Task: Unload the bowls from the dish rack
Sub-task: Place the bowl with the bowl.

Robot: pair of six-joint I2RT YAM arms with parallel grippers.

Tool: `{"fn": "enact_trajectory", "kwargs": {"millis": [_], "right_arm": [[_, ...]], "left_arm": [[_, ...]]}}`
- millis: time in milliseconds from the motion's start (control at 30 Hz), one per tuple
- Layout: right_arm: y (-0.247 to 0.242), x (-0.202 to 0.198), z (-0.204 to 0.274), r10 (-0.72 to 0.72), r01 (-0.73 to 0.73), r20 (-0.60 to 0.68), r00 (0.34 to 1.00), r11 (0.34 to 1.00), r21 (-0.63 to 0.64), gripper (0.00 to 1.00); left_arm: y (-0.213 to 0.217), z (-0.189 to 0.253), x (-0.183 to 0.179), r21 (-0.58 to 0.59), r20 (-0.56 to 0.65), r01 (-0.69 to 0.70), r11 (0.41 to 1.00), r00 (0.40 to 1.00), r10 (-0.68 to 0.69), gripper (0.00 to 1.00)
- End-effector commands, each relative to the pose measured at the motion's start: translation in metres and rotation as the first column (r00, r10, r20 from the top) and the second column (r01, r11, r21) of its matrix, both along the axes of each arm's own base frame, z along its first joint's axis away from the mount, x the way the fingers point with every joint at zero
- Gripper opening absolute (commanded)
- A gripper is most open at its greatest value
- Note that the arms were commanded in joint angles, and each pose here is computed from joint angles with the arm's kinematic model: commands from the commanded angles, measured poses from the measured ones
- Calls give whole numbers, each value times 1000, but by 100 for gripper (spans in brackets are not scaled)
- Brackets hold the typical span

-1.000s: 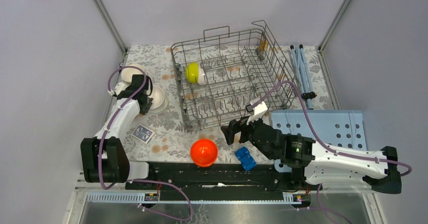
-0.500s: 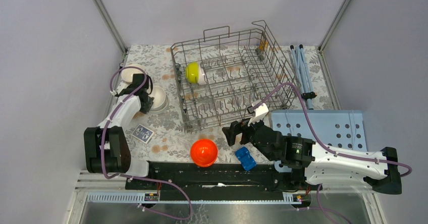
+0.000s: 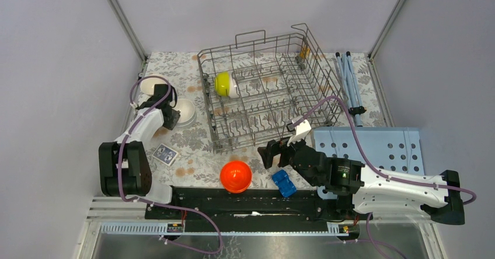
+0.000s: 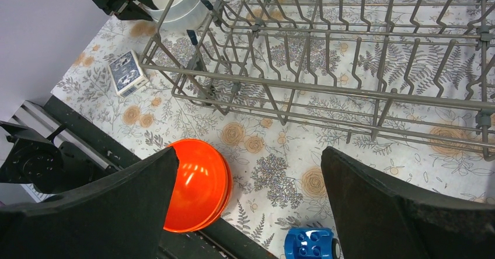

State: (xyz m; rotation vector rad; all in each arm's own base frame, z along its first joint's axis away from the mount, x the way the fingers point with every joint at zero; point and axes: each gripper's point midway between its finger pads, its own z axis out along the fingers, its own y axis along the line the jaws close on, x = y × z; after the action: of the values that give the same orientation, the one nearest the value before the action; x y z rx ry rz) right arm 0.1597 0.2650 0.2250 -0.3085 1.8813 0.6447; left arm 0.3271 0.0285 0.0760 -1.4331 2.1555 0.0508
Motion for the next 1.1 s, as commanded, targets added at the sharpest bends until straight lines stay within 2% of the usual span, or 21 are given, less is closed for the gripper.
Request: {"fn": "enact_trajectory", "kwargs": {"millis": [0, 267, 500, 700, 1067], "right_arm": [[-5, 5, 8, -44, 43, 9, 999, 998, 50, 100], [-6, 5, 10, -45, 44, 9, 999, 998, 53, 100], [-8, 4, 9, -46, 45, 9, 999, 998, 51, 100], [-9, 3, 7, -43, 43, 5, 999, 997, 57, 100], [-12, 2, 10, -41, 40, 6, 999, 997, 67, 100]], "left_arm": [[-6, 15, 25, -31, 89, 24, 999, 996, -21, 29], [-5, 21, 20, -15, 90, 40, 999, 995, -39, 46], [4, 41, 11, 47, 115, 46, 998, 992, -51, 59], [9, 52, 7, 72, 138, 31, 997, 990, -40, 57], [14, 39, 5, 77, 110, 19, 997, 994, -27, 36]]}}
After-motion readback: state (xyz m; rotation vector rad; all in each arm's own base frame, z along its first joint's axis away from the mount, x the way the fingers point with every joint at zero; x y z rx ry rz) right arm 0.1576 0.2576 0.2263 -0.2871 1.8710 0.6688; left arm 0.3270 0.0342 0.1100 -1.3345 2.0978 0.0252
